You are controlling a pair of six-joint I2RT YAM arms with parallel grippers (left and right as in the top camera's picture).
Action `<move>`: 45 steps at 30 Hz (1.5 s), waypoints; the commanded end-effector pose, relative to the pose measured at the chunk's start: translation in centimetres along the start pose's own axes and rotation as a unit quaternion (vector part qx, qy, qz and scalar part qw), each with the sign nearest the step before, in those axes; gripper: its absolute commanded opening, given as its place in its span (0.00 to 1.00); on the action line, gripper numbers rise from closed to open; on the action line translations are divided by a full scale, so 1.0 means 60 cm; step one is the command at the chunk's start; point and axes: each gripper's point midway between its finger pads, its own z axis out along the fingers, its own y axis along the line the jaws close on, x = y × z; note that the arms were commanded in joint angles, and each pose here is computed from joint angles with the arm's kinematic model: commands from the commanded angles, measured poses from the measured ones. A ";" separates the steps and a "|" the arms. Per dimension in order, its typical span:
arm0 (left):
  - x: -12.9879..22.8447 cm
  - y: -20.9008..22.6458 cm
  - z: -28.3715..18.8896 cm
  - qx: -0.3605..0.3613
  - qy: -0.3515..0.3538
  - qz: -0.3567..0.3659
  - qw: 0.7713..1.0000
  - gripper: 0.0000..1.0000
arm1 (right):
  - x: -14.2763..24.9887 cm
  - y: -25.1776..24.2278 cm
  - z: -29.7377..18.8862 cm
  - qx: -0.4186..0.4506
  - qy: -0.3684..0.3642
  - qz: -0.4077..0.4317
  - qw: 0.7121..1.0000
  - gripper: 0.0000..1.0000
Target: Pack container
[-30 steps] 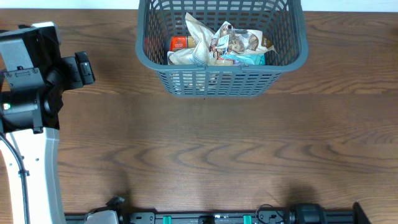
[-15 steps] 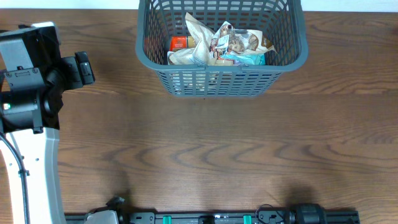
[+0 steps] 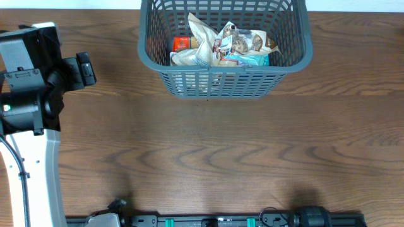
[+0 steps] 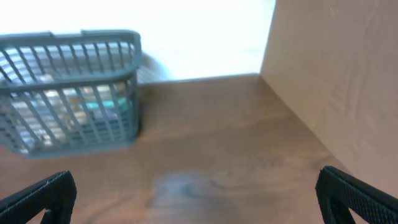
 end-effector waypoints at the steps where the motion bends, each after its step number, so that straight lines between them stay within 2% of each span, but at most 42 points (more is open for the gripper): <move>1: -0.003 0.006 -0.008 -0.006 -0.007 0.003 1.000 0.99 | -0.014 0.007 -0.003 -0.009 -0.021 -0.001 1.000 0.99; 10: -0.003 0.006 -0.008 -0.006 -0.007 0.003 1.000 0.99 | -0.106 0.018 -0.025 -0.022 -0.148 -0.032 0.988 1.00; 18: -0.003 0.006 -0.008 -0.006 -0.007 0.003 1.000 0.99 | -0.110 0.043 -0.024 -0.048 -0.223 -0.063 0.972 0.99; 22: -0.003 0.006 -0.008 -0.006 -0.007 0.002 1.000 0.99 | -0.090 0.059 0.010 -0.061 -0.243 -0.070 0.966 0.99; 28: -0.003 0.006 -0.008 -0.006 -0.007 0.003 1.000 0.99 | -0.043 0.109 0.101 -0.105 -0.254 -0.122 0.954 0.99; 38: -0.003 0.006 -0.008 -0.006 -0.007 0.002 1.000 0.99 | 0.032 0.164 0.235 -0.155 -0.225 -0.156 0.949 0.99; 45: -0.003 0.006 -0.008 -0.006 -0.007 0.002 1.000 0.99 | 0.143 0.188 0.331 -0.178 -0.162 -0.176 0.955 0.99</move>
